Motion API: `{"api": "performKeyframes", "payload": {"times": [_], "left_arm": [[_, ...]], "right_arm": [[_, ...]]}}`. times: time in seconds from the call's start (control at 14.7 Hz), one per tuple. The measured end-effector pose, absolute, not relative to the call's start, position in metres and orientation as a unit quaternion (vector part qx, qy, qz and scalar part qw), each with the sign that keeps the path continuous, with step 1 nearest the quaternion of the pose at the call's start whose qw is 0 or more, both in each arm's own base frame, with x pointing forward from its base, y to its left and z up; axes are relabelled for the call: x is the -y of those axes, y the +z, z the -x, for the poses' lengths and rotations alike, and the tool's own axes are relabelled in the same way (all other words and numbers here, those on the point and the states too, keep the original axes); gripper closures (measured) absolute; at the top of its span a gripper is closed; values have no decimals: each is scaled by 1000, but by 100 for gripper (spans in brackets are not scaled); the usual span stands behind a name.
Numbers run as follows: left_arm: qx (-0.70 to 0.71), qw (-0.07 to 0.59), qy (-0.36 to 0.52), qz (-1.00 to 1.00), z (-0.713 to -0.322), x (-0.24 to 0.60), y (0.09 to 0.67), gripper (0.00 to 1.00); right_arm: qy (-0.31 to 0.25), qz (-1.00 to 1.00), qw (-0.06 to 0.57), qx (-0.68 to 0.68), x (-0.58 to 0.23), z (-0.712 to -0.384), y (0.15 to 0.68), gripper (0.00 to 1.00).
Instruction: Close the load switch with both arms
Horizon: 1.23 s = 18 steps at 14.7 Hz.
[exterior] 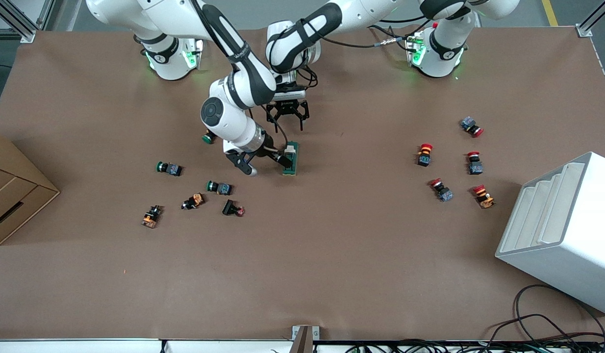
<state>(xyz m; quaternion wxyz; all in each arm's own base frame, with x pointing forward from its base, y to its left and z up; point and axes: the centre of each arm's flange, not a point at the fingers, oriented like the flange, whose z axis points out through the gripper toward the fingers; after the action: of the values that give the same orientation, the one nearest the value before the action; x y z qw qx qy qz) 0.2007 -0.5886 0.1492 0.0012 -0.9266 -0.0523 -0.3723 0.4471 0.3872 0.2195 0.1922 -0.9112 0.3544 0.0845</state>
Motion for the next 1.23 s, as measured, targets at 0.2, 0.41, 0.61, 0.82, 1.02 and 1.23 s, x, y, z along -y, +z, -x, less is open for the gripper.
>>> {"api": "performKeyframes", "payload": {"times": [0.2,0.41,0.61,0.82,1.02,1.23], "left_arm": [[51,4,-383,923,-198,588,147,4],[39,-1,-395,918,-194,590,147,4],[37,-2,-397,917,-195,590,147,4],[36,-2,-398,917,-195,590,147,4],[41,-3,-397,917,-192,588,144,4],[45,-5,-395,917,-187,587,139,3]], "right_arm": [[76,911,194,-356,-395,-441,213,0],[75,907,195,-366,-401,-436,201,0],[77,904,199,-370,-412,-430,194,0],[76,903,202,-371,-418,-428,193,0],[76,901,203,-375,-418,-427,193,0],[75,901,204,-376,-418,-428,194,0]]}}
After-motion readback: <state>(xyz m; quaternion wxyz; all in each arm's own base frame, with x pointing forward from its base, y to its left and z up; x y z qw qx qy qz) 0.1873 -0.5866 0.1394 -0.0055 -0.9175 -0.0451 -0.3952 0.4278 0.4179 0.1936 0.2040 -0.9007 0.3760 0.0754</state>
